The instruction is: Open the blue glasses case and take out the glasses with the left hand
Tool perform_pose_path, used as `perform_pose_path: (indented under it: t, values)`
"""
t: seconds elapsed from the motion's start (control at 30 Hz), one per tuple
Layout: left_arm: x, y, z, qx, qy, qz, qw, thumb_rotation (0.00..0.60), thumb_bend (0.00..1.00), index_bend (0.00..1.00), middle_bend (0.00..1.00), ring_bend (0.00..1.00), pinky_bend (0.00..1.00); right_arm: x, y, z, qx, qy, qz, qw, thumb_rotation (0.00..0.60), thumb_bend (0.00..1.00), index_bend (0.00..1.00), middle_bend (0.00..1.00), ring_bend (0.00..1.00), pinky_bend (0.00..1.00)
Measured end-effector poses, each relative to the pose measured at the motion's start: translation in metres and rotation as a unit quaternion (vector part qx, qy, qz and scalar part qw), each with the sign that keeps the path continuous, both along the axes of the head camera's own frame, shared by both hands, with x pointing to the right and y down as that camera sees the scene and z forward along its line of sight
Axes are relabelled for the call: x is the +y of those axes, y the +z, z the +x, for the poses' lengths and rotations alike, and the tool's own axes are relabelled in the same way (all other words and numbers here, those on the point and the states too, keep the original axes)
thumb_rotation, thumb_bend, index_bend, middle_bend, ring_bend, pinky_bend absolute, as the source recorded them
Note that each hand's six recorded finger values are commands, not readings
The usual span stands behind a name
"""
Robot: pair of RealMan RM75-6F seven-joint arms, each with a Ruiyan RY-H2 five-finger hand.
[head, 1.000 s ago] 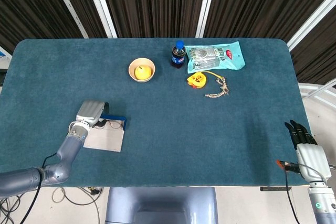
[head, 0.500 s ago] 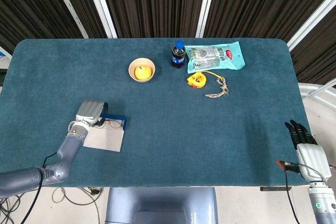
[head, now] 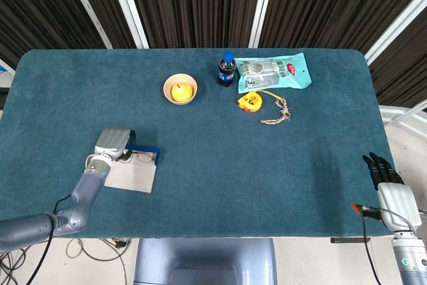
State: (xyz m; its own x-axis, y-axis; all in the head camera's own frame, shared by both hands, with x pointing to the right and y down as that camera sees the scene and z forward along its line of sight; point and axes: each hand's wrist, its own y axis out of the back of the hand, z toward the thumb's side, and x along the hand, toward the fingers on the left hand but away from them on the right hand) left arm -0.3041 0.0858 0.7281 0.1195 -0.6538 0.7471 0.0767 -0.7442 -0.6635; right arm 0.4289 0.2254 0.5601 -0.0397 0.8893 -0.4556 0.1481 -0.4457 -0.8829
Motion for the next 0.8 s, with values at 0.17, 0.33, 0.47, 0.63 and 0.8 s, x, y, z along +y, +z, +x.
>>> perform_pose_path:
  t: [0.17, 0.33, 0.47, 0.63, 0.8]
  values:
    - [-0.004, -0.003, -0.002, -0.001, -0.007, 0.016, 0.9999, 0.600, 0.42, 0.62, 1.00, 0.90, 0.99, 0.000, 0.000, 0.000, 0.000, 0.000, 0.002, 1.0000, 0.600, 0.20, 0.00, 0.00, 0.00, 0.20]
    - [-0.009, -0.008, -0.002, -0.001, -0.017, 0.049, 0.9986, 0.600, 0.43, 0.63, 1.00, 0.91, 0.99, 0.000, 0.000, 0.000, -0.001, 0.000, 0.002, 1.0000, 0.600, 0.20, 0.00, 0.00, 0.00, 0.20]
    - [-0.012, -0.013, -0.003, -0.005, -0.017, 0.082, 0.9965, 0.600, 0.45, 0.64, 1.00, 0.91, 0.99, 0.000, 0.000, 0.000, -0.001, 0.000, 0.003, 1.0000, 0.600, 0.20, 0.00, 0.00, 0.00, 0.20]
    - [-0.012, -0.020, -0.005, -0.022, 0.004, 0.130, 0.9912, 0.600, 0.45, 0.64, 1.00, 0.91, 0.99, 0.000, 0.000, 0.000, -0.001, 0.001, 0.002, 1.0000, 0.600, 0.20, 0.00, 0.00, 0.00, 0.20]
    - [-0.002, -0.016, -0.012, -0.039, 0.014, 0.147, 0.9883, 0.600, 0.45, 0.65, 1.00, 0.92, 1.00, 0.000, -0.001, 0.000, -0.001, 0.001, 0.003, 1.0000, 0.600, 0.20, 0.00, 0.00, 0.00, 0.20]
